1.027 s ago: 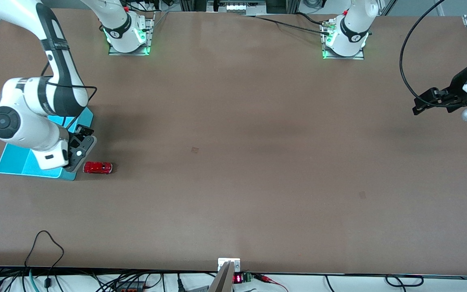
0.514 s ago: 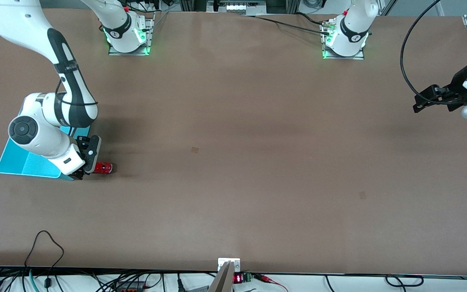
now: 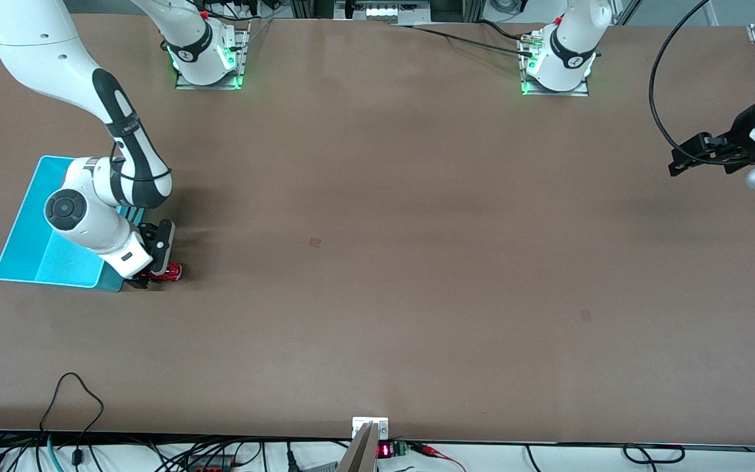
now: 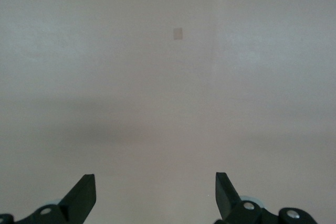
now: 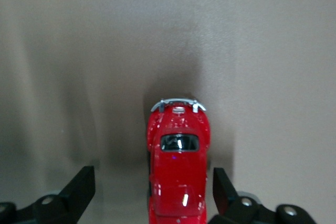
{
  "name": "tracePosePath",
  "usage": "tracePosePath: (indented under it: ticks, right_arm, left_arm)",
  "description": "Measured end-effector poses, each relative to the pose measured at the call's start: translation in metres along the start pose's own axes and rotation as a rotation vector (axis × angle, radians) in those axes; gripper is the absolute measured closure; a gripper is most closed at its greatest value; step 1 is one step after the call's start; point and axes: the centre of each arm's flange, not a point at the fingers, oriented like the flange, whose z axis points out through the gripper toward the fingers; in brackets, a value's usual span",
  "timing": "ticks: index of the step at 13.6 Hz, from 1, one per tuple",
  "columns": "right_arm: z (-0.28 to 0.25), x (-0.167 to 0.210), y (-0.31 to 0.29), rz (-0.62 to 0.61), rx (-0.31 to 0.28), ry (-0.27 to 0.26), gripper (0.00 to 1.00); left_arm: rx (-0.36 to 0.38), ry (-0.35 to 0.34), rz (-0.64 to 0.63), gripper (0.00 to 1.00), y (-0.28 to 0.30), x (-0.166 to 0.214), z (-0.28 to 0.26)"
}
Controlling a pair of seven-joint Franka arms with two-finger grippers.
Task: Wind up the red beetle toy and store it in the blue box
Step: 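Lower the right gripper and close it on the red car, then lift the car with the right gripper over the cyan box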
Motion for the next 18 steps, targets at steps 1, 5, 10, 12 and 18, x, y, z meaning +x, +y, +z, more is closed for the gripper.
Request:
tracePosePath:
  ticks: [1,5,10,12,18]
  right_arm:
    - [0.0,0.0,0.0,-0.003,-0.001,0.0,0.04]
    - [-0.006,0.0,0.004,-0.005,-0.019,0.001,0.5]
    - [-0.063,0.031,0.015,0.192,-0.05,0.021,0.56]
    - [-0.112,0.054,0.016,0.346,-0.052,0.03,0.56]
    - [-0.195,-0.017,-0.012,1.026,0.064,-0.039,0.56]
  left_arm:
    - [0.0,0.0,0.0,0.0,0.0,0.0,0.0]
    - [0.0,0.0,0.0,0.0,0.0,0.0,0.0]
    - [0.0,0.0,-0.001,0.0,0.0,0.0,0.0]
    - [0.0,0.0,-0.001,0.0,0.0,0.0,0.0]
    - [0.0,0.0,-0.002,0.0,-0.001,0.0,0.0]
